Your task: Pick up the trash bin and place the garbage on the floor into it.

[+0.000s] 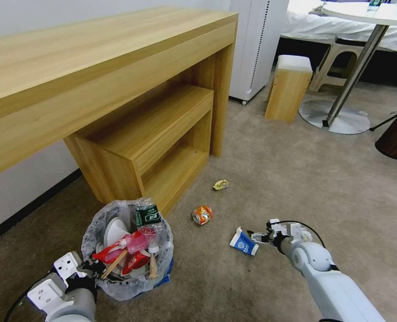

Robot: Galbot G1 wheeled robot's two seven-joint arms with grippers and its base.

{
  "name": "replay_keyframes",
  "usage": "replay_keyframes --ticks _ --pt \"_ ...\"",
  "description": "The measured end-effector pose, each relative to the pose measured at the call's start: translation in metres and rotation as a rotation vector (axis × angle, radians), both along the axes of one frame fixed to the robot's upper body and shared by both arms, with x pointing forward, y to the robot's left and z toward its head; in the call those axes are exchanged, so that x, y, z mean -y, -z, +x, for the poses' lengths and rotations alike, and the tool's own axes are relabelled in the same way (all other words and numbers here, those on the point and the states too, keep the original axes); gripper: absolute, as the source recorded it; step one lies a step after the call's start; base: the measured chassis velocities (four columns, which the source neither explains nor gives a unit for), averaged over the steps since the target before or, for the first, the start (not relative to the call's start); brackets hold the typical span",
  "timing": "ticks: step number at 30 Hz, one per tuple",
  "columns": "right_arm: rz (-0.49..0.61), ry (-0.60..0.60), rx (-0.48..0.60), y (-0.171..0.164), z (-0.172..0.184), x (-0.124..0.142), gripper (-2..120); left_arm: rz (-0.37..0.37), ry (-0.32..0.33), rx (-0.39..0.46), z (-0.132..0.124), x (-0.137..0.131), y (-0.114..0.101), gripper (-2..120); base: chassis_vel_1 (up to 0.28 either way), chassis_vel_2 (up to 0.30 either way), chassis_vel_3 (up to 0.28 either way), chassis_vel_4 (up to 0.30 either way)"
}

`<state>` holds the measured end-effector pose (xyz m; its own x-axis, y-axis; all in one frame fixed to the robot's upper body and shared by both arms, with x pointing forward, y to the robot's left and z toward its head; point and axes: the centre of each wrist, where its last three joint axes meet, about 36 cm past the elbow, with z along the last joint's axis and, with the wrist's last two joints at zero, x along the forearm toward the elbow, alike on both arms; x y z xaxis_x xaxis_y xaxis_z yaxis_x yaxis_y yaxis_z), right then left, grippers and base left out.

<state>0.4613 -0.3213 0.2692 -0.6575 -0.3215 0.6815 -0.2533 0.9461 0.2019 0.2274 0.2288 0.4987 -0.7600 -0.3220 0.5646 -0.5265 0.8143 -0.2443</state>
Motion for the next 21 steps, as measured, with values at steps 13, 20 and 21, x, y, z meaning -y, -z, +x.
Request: replay_keyframes --ticks 13,20,21 --pt "-0.034 -0.041 -0.073 0.031 0.013 -0.02 39 -0.001 0.004 0.002 0.005 -0.002 0.003 1 0.0 0.0 0.0 0.0" --pt "-0.045 -0.043 -0.064 0.035 0.01 -0.017 17 -0.003 0.006 -0.001 0.006 -0.001 0.005 1 0.0 0.0 0.0 0.0" --pt "-0.045 -0.043 -0.054 0.033 0.008 -0.017 11 -0.003 0.007 -0.002 0.006 -0.001 0.006 1 0.0 0.0 0.0 0.0"
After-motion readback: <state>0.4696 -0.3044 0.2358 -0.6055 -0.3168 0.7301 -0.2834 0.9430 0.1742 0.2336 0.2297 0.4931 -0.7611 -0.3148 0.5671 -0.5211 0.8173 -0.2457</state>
